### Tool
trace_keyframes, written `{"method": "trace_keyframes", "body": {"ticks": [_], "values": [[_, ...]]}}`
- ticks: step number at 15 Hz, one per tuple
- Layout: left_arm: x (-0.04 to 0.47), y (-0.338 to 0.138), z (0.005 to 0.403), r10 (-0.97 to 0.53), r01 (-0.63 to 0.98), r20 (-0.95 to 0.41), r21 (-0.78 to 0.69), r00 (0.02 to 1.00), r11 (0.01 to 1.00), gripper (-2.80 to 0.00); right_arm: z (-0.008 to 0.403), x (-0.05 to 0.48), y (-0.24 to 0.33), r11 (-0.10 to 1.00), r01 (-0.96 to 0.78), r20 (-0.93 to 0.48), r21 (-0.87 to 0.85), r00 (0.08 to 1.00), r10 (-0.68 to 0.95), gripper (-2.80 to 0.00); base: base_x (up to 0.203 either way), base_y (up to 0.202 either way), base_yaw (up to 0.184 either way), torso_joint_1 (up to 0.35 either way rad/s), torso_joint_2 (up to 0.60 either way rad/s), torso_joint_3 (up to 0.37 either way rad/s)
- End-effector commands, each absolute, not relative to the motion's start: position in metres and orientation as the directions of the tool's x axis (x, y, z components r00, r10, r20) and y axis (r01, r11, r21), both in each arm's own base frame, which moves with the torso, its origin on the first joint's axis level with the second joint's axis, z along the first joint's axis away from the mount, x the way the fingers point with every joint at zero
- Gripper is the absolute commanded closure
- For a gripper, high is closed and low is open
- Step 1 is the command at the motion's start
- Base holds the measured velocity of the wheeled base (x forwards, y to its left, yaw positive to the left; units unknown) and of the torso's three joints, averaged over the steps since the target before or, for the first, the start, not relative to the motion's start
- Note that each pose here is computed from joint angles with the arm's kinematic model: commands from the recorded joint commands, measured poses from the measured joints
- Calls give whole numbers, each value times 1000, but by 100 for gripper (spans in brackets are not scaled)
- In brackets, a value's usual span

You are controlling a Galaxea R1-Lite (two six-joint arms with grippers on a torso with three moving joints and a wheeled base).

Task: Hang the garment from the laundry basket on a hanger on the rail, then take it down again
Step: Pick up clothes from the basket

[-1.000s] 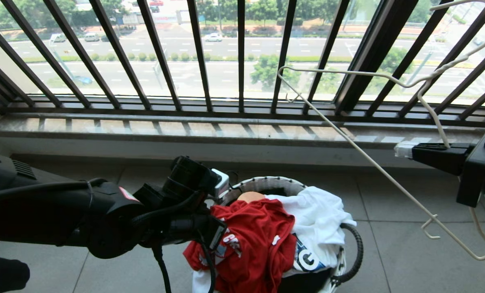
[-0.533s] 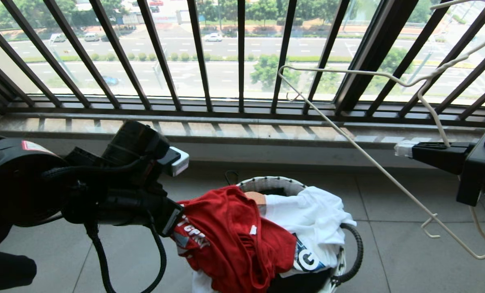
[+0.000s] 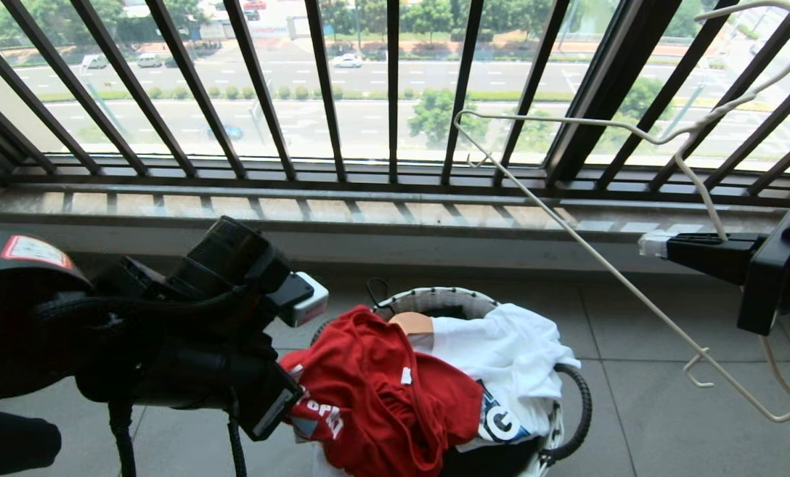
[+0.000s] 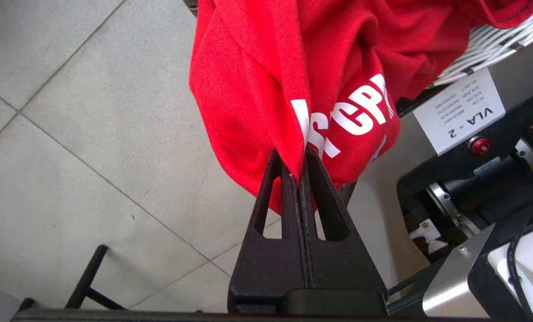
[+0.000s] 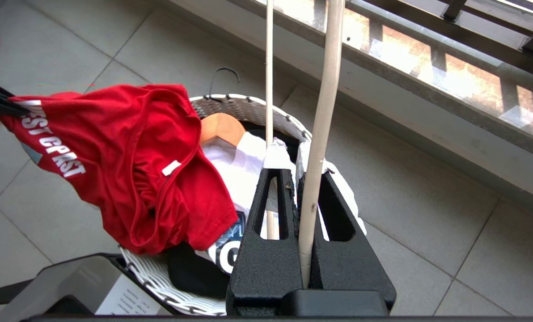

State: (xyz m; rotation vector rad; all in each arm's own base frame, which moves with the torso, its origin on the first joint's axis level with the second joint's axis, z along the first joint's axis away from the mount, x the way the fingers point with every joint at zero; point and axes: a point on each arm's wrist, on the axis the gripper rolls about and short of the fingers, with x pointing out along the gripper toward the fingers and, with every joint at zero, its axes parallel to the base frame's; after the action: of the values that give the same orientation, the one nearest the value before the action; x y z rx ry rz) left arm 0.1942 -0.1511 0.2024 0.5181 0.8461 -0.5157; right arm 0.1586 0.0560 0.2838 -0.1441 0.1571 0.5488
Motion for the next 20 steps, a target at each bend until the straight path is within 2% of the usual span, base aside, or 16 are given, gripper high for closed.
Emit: {"method": "trace_keyframes", "body": {"ticks": [1,5,11,12,15,20], "values": [[184,-173,180,-226,700,-853,205,471,684,0,283,159,56,842,-531,-189,-94,840,508,0,0,0,0,0,0,0],[177,-200,142,-173,777,-917,191,359,599,0,283,161,55,848,-522,-193,-93,845,499,0,0,0,0,0,0,0],[171,-198,132,-141,798,-932,198,333,569,0,283,164,54,853,-513,-196,-92,849,490,0,0,0,0,0,0,0],[170,-197,133,-142,800,-932,201,335,566,-280,283,164,54,853,-513,-194,-93,850,490,0,0,0,0,0,0,0],[169,-195,137,-153,801,-926,205,344,563,-280,283,164,54,853,-514,-194,-92,849,491,0,0,0,0,0,0,0],[154,-176,179,-269,773,-854,214,444,597,-280,283,164,54,854,-512,-193,-93,851,489,0,0,0,0,0,0,0]]}}
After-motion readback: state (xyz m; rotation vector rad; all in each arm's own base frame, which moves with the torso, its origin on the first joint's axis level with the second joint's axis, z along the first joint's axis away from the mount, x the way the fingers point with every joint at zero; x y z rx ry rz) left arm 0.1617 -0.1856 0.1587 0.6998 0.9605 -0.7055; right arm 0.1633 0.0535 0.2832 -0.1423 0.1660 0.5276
